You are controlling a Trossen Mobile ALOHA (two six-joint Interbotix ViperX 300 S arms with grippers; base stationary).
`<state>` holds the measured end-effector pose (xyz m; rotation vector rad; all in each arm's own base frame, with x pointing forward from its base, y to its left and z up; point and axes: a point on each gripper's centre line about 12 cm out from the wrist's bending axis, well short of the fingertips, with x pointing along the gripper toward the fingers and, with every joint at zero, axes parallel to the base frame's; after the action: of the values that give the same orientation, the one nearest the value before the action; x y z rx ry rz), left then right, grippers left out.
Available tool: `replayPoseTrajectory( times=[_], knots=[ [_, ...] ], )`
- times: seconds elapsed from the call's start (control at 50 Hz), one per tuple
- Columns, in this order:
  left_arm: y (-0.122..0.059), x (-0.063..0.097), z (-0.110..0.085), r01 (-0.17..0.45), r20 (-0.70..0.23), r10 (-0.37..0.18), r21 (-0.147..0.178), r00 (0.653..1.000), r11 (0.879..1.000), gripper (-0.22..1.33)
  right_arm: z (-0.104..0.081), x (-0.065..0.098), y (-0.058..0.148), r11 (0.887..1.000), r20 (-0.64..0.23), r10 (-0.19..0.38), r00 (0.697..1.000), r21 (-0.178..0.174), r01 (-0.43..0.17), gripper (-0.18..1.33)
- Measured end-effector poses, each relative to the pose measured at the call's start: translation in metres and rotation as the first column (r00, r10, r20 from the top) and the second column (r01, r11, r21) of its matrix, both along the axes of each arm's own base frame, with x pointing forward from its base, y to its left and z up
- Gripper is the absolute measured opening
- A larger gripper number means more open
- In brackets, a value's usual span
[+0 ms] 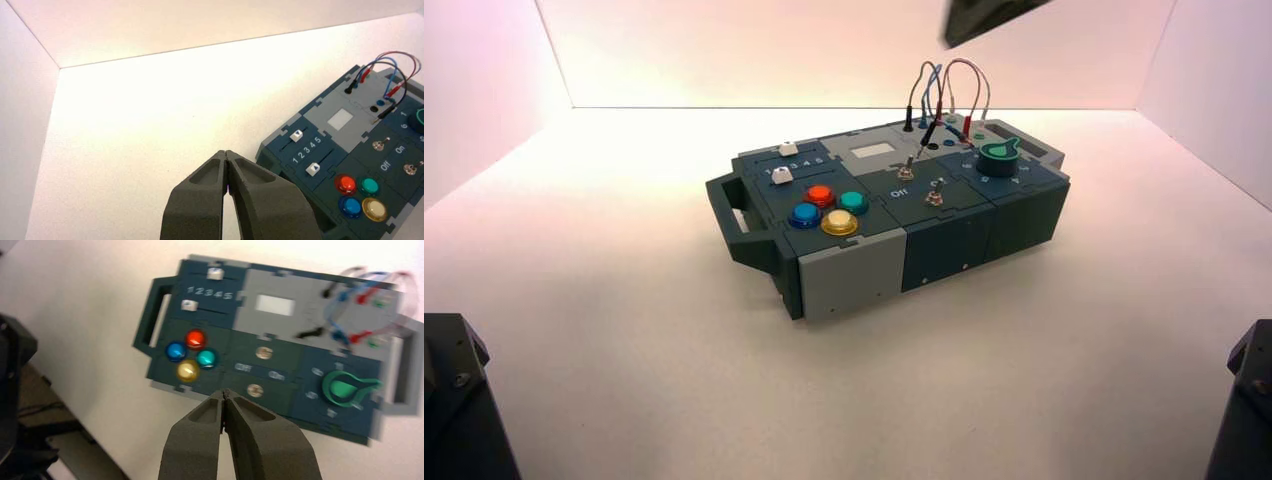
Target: Move the bottom slider to position 5.
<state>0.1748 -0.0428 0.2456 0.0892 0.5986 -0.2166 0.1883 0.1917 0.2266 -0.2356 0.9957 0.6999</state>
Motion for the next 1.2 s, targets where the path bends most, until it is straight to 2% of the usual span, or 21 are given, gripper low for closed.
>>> replayPoseTrajectory(
  times=[0.1, 0.16, 0.3, 0.62, 0.98, 1.2],
  knots=[
    [0.000, 0.000, 0.000, 0.000, 0.002, 0.000, 0.001, 1.000, 1.000, -0.16, -0.002, 0.001, 0.018, 0.999, -0.020, 0.037, 0.999, -0.008, -0.038, -0.14],
    [0.000, 0.000, 0.000, 0.000, 0.002, 0.000, 0.001, 1.000, 1.000, -0.16, -0.007, 0.001, 0.036, 0.997, -0.045, 0.075, 0.996, -0.022, -0.076, -0.14],
    [0.000, 0.000, 0.000, 0.000, 0.002, 0.000, 0.001, 1.000, 1.000, -0.16, -0.018, 0.003, 0.061, 0.992, -0.088, 0.115, 0.989, -0.050, -0.120, -0.14],
    [0.000, 0.000, 0.000, 0.000, 0.003, 0.000, 0.004, 1.000, 1.000, -0.16, -0.054, 0.015, 0.107, 0.979, -0.186, 0.145, 0.972, -0.114, -0.168, -0.14],
    [0.001, 0.000, 0.000, 0.001, 0.004, -0.001, 0.008, 1.000, 1.000, -0.16, -0.071, 0.042, 0.149, 0.972, -0.224, 0.149, 0.963, -0.146, -0.185, -0.14],
    [0.001, 0.000, 0.001, 0.001, 0.006, -0.001, 0.010, 1.000, 1.000, -0.16, -0.086, 0.055, 0.165, 0.965, -0.253, 0.146, 0.956, -0.175, -0.193, -0.14]
  ],
)
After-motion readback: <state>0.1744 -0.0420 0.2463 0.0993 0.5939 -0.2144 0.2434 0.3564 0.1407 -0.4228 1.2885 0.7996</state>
